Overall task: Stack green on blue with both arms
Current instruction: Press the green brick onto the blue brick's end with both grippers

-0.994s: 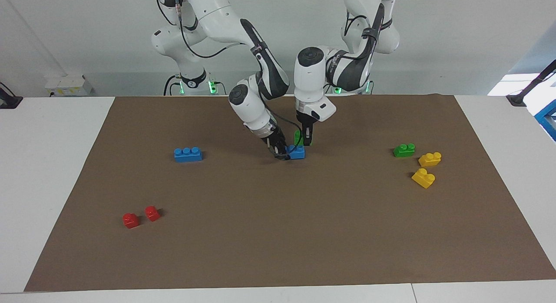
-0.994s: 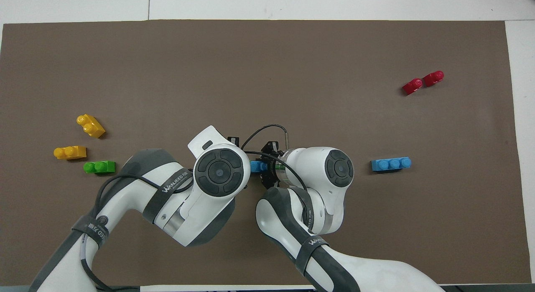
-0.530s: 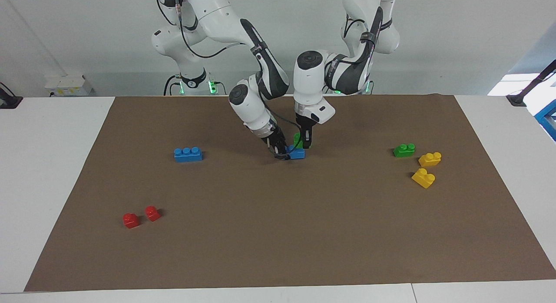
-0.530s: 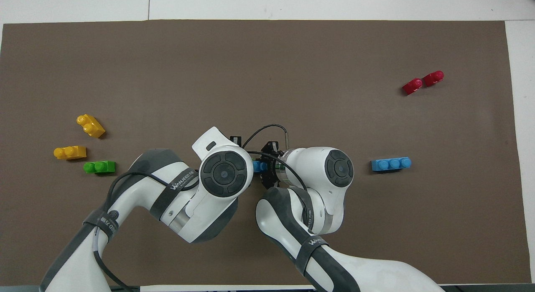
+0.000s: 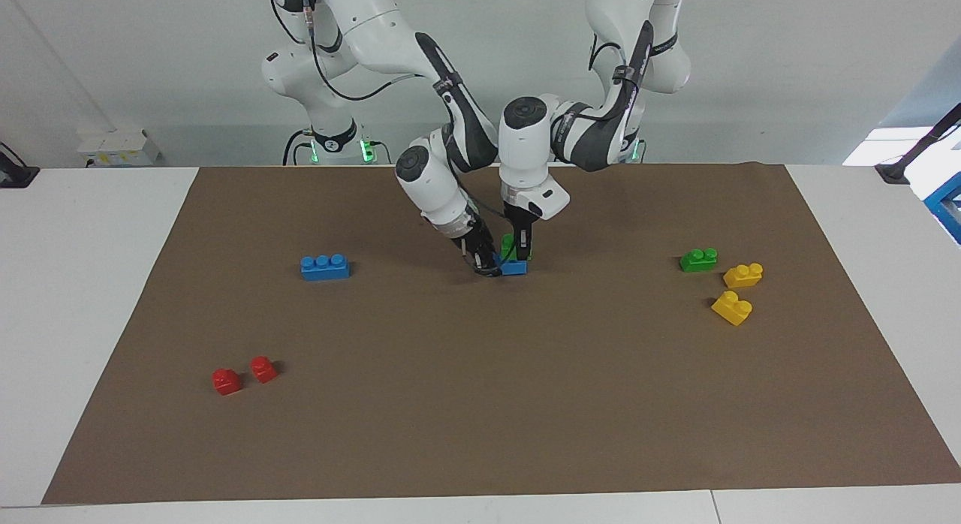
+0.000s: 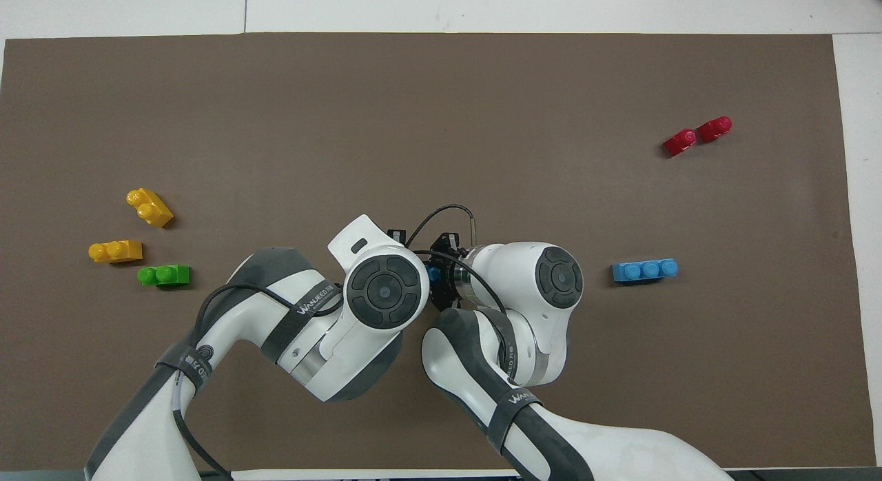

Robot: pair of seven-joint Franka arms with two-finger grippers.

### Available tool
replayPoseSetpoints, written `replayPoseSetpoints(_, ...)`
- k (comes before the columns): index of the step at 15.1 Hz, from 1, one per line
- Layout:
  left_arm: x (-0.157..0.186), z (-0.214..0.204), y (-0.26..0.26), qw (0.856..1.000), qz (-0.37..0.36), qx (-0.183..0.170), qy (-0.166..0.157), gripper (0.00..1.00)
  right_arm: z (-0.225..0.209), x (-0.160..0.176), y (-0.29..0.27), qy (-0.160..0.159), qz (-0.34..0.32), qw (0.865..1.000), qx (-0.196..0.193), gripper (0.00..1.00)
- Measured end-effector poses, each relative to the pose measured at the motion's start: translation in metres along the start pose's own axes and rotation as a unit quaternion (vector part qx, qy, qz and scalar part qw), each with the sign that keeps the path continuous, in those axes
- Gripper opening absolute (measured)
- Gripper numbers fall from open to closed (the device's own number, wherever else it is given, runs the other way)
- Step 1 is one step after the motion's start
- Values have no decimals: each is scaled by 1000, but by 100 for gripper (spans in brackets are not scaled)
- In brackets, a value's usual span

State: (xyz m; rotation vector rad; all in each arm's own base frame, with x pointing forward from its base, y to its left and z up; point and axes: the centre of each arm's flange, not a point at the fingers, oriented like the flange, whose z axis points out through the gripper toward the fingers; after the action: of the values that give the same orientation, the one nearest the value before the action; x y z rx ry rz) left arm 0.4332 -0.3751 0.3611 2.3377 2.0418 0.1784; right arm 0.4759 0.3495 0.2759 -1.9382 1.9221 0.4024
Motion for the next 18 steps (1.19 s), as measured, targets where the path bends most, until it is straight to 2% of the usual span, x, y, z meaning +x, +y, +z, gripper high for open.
replayPoseSetpoints(15, -9, 22, -4, 1000, -1, -11, 6, 34, 0, 1, -1, 1, 5, 1000, 4, 35)
replayPoseSetpoints(16, -6, 25, -2, 1000, 1, -14, 10, 39, 0, 1, -1, 1, 5, 1000, 4, 35)
replayPoseSetpoints(18, 0, 29, 5, 1000, 3, -21, 7, 61, 1, 1, -1, 1, 5, 1000, 4, 35)
